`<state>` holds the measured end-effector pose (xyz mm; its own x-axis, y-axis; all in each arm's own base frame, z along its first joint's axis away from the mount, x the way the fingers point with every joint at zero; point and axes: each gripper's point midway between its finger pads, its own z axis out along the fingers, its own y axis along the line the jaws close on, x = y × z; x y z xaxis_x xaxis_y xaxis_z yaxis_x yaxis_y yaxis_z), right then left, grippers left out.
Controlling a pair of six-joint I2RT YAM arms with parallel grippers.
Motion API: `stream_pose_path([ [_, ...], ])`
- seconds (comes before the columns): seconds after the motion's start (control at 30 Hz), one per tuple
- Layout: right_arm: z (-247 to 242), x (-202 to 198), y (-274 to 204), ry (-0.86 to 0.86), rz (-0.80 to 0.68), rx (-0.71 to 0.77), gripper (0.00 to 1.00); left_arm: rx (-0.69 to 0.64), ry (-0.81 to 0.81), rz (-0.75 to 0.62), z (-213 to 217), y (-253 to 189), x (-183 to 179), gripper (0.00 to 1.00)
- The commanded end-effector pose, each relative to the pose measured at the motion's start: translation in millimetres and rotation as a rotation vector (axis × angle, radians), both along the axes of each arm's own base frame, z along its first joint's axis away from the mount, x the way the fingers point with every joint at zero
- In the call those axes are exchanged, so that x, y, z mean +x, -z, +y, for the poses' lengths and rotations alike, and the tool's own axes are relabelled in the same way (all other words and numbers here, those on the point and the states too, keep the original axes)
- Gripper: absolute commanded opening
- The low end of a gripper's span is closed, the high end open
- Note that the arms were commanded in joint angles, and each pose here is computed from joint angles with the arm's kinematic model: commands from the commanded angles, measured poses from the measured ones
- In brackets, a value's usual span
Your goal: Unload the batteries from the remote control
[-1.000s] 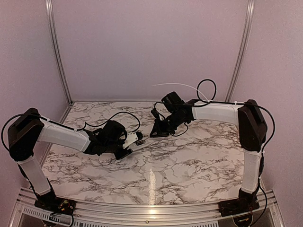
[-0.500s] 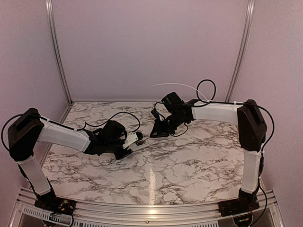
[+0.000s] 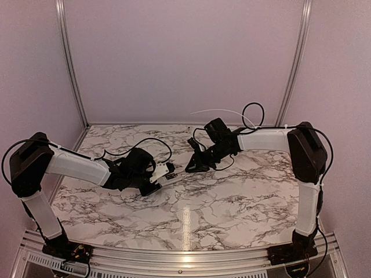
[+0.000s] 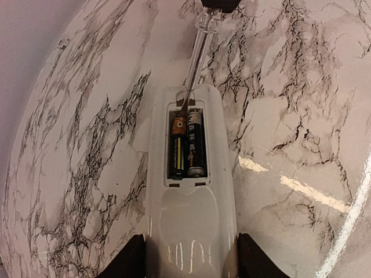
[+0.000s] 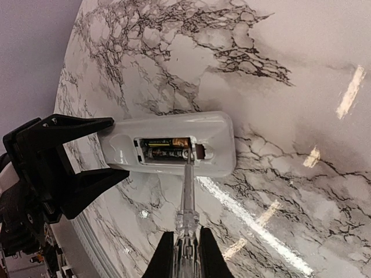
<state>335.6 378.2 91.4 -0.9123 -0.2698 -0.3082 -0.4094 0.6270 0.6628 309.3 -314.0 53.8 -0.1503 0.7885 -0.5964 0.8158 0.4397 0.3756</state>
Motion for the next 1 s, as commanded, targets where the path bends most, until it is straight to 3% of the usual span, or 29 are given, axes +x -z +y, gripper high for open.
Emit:
stream_pose_path([
  [0.0,12,-19,-31,-0.111,0.036,0.186,0.0,-0.095,0.032,-0.07,-17,-31,6,0.05],
  [0.53,18,-35,-66,-0.222,0.059,0.355,0.0,-0.232,0.111,-0.108,-24,-80,-11,0.06],
  [0.97,5,-57,-96,-0.287,0.068,0.409,0.0,-0.262,0.163,-0.143,-14,-88,-28,0.06],
])
